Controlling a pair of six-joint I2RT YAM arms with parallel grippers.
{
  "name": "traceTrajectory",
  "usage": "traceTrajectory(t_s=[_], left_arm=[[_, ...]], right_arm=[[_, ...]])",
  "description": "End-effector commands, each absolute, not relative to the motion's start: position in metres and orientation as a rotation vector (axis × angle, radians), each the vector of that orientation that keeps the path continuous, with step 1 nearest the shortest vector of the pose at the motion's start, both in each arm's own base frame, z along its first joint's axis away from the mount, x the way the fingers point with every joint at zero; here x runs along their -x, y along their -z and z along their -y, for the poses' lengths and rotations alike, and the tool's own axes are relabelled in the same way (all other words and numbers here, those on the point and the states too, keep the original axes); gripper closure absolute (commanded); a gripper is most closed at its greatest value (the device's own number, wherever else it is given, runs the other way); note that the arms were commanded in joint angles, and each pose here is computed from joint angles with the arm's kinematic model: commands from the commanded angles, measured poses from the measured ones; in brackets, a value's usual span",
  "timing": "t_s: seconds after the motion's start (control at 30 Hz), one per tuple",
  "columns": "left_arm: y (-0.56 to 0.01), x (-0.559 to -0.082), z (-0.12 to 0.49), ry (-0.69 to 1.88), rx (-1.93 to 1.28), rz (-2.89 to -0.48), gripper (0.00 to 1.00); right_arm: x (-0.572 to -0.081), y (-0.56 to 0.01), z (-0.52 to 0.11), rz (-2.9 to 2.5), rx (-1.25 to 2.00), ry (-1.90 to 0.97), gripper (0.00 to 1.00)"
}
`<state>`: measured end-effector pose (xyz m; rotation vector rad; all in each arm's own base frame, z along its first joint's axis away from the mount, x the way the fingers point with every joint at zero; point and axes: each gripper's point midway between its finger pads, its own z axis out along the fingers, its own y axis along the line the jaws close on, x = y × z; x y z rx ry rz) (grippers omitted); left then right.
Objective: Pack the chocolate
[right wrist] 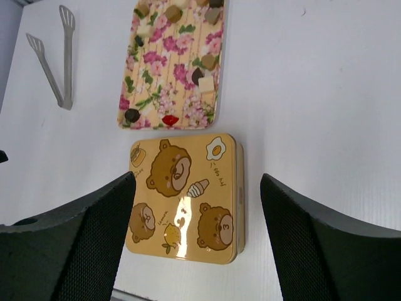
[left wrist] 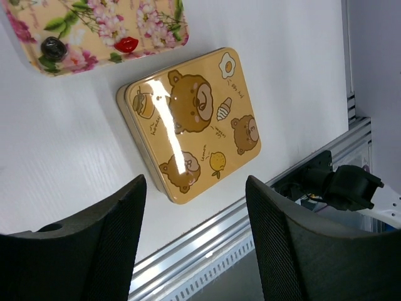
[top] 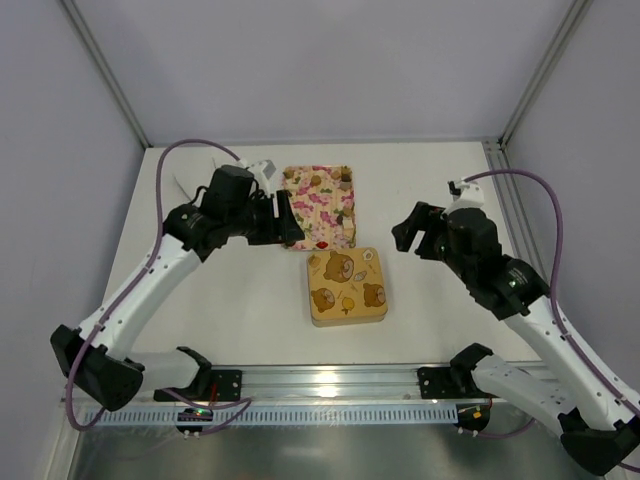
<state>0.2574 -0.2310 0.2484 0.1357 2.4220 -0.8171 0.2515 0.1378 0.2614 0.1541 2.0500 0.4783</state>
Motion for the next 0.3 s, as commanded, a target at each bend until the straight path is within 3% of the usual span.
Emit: traceTrajectory(t_s=[0.0,0.27], left_arm=[[-0.265,-0.249,0.209,0.725,-0.138,-2.386,0.36],[-0.276,-0.242,0.202,0.723,-0.126,-2.353,0.35]], right_arm=[[-0.251,-0.289,-0.111,-1.971,-0.158,-0.358,0.18],[-0.246,-0.306,-0.1,-1.905,-0.176,-0.346,0.17]])
